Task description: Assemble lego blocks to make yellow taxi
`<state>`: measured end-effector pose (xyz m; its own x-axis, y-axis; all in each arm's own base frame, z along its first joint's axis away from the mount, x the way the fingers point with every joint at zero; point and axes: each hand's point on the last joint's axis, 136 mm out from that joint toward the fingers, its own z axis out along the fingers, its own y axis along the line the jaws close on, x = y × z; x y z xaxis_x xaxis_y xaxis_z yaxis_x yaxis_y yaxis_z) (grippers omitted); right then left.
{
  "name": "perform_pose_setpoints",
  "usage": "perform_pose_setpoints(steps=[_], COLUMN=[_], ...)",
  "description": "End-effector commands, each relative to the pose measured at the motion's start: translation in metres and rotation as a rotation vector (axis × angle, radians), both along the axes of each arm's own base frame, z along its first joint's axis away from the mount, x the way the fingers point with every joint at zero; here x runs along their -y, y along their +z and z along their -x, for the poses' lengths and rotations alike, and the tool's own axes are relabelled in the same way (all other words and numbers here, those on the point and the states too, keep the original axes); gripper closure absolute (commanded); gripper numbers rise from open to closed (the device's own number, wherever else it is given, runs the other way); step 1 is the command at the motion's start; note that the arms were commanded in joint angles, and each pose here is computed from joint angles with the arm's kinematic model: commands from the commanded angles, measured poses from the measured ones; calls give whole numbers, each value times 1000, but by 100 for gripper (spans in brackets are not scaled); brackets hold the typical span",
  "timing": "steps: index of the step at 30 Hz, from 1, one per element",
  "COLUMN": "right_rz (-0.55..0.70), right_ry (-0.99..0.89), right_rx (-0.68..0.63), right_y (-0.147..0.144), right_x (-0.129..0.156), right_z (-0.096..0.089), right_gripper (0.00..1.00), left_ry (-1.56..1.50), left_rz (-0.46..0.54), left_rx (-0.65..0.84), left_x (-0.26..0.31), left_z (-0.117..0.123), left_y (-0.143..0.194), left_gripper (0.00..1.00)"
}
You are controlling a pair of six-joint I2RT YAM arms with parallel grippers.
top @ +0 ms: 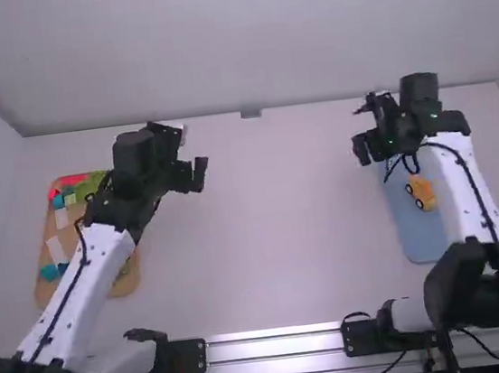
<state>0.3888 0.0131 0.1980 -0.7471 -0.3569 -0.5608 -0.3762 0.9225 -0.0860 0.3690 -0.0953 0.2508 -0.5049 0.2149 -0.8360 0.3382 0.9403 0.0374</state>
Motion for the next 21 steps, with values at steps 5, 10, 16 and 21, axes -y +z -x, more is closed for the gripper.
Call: perform_pose_setpoints(steps=[5,10,16,21], right_rz=[-1,7,5,-54], right_ry=[131,14,-191,-244], right_rx=[156,199,283,350], right_y=[27,32,43,51], right_x=[-64,-36,10,10], right_z=[2,2,6,14], right_gripper=[4,9,18,25], left_ry=[44,163,278,338], left_rz=[-1,25,75,83], left_rx=[45,89,178,258], left_x=[-10,-38,-73,-95], left_z=[8,9,17,26], left_y=[13,18,27,33], left_gripper=[4,9,18,26])
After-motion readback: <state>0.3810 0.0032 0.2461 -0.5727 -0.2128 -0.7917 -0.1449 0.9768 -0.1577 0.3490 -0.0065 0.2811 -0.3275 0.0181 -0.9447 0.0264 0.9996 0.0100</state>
